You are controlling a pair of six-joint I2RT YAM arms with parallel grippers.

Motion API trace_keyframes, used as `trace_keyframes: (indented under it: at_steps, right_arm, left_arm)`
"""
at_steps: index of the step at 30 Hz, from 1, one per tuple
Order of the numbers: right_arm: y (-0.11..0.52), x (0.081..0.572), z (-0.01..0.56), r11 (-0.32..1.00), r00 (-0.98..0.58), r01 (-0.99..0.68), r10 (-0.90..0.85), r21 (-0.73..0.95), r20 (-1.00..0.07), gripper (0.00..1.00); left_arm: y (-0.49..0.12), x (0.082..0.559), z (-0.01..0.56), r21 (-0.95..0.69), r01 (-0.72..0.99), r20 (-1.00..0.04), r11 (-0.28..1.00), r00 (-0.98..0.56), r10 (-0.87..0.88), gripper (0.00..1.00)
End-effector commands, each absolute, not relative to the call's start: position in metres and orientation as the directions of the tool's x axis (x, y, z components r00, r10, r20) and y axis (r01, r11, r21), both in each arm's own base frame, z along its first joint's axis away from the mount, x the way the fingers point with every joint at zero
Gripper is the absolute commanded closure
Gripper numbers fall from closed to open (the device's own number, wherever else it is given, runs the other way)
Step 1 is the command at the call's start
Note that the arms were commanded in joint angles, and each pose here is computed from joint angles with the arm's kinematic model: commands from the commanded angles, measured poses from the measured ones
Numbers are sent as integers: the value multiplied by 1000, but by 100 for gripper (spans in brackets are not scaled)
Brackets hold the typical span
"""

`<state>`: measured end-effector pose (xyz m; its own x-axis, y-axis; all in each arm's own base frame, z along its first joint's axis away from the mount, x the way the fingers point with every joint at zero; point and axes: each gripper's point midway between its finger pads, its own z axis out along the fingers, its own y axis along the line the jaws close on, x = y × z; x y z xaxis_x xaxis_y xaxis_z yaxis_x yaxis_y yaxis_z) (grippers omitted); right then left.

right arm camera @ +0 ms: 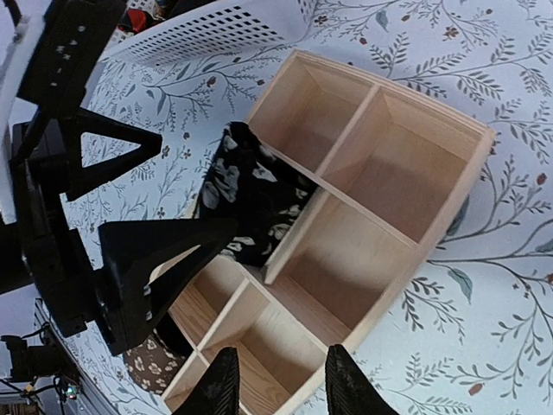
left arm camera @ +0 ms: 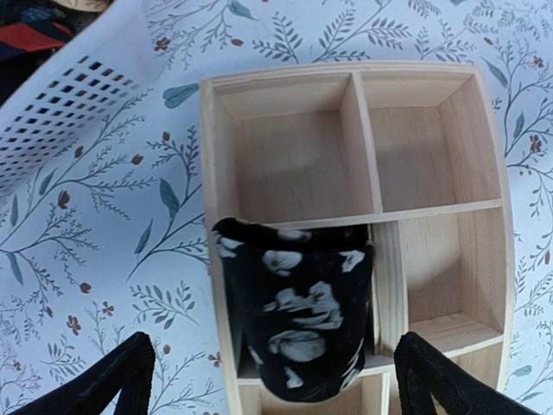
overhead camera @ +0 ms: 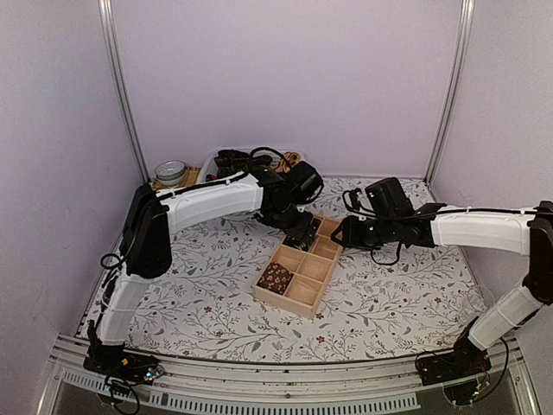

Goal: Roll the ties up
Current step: Adjust the tie at the center of the board.

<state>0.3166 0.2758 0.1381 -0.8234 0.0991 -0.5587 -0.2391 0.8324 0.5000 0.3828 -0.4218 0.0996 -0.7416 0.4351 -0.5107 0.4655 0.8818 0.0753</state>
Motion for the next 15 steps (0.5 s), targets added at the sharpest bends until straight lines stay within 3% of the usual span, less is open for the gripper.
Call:
trace_keyframes:
  at_steps: [1,6,9,15]
  right_arm:
    - [316,344,147,772,-809,-337,56,539,-586,69]
    - [352,364,124,740,-845,-360,-1,568,-535,74]
    - [369,371,119,722,-855,-369,-17,585,-519,77]
    - [385,376,107,727,-868,-364,-37,583,-496,78]
  left_arm:
    - [-405,407,156,17,458,-635,889,-682,363,6]
    - [-381,410,169,-30,450,-675,893,-668,314,16]
    - [-365,413,168,-70,435,-677,898,-682,278,29]
    - [-339,414,162,-131,415,-673,900,-704,226,34]
